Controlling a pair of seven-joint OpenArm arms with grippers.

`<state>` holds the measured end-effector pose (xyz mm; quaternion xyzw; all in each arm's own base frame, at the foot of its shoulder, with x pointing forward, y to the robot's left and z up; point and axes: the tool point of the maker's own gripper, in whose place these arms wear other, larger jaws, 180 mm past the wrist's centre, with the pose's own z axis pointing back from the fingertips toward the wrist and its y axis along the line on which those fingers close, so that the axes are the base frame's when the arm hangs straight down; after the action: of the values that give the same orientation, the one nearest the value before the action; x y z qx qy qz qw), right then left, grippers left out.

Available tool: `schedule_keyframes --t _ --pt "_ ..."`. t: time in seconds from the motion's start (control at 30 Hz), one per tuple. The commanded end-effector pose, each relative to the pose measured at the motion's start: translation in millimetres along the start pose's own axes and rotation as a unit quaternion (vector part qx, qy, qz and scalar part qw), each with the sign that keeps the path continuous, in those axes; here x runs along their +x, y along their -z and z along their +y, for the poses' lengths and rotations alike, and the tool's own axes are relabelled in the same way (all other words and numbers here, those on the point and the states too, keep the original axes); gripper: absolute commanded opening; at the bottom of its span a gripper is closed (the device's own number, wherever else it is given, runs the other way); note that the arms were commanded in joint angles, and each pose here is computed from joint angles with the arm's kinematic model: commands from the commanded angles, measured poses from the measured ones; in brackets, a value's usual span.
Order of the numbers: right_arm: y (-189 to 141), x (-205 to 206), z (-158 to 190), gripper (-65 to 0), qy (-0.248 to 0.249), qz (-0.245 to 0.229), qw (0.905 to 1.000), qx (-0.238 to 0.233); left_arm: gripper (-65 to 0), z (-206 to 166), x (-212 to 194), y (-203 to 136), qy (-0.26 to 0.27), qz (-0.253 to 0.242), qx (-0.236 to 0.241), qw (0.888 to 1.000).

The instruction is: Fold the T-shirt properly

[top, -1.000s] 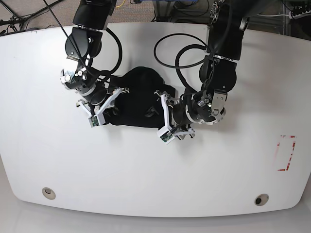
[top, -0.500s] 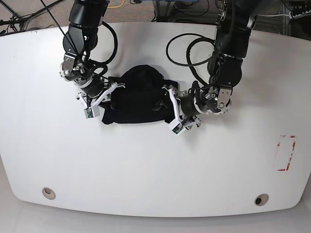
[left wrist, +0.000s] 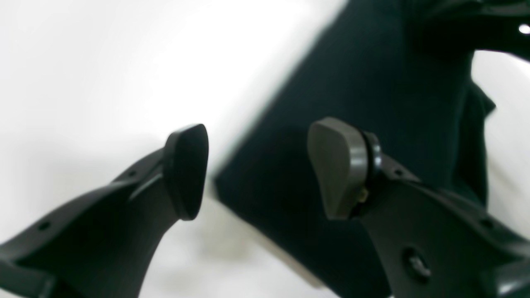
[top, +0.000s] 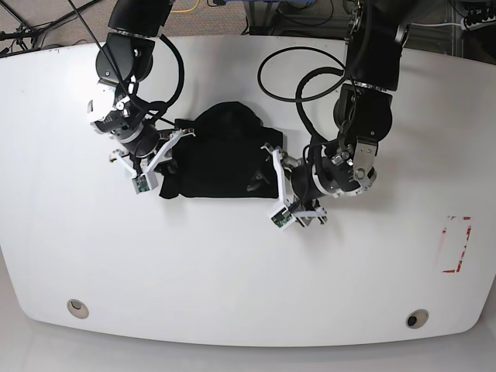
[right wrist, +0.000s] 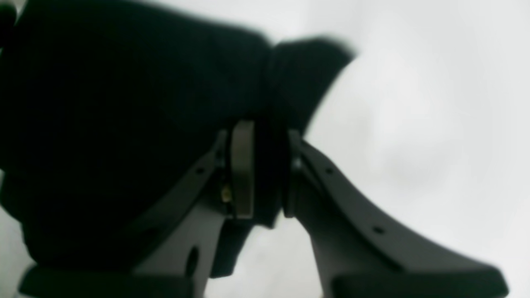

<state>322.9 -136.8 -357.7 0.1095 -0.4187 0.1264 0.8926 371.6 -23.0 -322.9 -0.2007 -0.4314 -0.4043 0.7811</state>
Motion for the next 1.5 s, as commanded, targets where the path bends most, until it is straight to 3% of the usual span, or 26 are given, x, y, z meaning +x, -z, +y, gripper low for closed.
schedule_keyframes --t 0.0,0.23,0.57,0.8,1.0,1.17,1.47 --pt "-17 37 3 -54.9 -0.026 -0.04 0.9988 -0.01 -27.1 -1 43 -9 0.025 -0.054 0.008 0.998" --pt "-32 24 12 -55.0 -0.036 -0.002 0.9992 -0.018 -27.1 8 64 -16 0.045 -0.073 0.021 0.996" --pt "-30 -20 41 -55.0 0.007 0.035 0.9993 0.009 -27.1 17 20 13 -0.007 -0.012 -0.003 1.0" --pt "-16 -42 47 -54.9 0.036 0.046 0.9979 0.027 -27.1 15 4 26 -0.042 -0.019 -0.019 0.999" --pt "5 -59 39 -55.0 0.058 0.054 0.9961 0.038 -27.1 10 -7 28 -0.052 -0.01 -0.024 0.998" --pt "19 -65 27 -55.0 0.064 0.063 0.9951 0.041 -27.1 -5 -29 22 -0.053 0.024 -0.028 0.998" --pt "40 -28 2 -54.9 0.051 0.046 0.997 0.036 -27.1 -29 -39 -7 -0.024 0.032 -0.018 0.999"
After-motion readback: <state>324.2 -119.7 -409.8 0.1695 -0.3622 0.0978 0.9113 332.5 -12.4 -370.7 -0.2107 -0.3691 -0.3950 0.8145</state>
